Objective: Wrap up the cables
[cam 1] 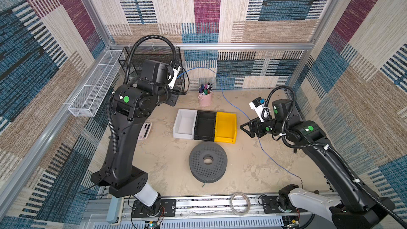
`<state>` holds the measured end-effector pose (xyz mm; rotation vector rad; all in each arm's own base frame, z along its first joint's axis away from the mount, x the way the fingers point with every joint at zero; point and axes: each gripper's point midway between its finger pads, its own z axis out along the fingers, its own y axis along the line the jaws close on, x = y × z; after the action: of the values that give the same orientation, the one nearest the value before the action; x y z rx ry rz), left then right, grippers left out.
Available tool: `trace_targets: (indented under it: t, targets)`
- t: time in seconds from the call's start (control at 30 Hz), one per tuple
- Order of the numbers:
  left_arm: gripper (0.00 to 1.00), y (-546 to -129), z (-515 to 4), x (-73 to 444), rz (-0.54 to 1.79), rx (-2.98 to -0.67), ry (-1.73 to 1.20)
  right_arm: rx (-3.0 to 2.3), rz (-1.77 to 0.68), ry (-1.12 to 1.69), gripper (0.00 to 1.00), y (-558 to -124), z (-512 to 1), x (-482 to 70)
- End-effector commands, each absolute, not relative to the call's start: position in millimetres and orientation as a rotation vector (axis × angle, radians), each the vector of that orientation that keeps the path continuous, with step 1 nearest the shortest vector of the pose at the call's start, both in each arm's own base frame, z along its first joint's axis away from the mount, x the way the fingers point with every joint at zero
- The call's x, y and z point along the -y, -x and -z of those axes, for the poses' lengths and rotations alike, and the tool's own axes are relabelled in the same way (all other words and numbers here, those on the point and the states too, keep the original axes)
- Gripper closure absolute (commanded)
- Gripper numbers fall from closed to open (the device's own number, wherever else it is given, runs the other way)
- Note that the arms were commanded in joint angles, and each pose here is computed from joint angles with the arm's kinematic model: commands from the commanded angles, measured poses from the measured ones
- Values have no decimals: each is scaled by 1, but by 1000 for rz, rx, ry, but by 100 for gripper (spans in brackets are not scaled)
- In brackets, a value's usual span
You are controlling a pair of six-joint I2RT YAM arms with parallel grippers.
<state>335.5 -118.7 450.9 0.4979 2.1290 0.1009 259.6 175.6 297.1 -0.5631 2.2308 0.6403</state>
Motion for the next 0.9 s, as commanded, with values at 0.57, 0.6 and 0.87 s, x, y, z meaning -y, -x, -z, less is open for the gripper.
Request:
trace_targets:
  t: [0.57,0.6,0.87]
  targets:
    - [100,-336,-459,120,-64,-2103,-451,-2251,-528,448,21,-269,-302,-157]
    - [100,-335,-460,120,-61,-2100,-451,-2260,-547,455,21,-268,-295,-160]
    - [100,-333,-464,119,-57,-2087,-450,-2370,-592,490,25,-272,-235,-171]
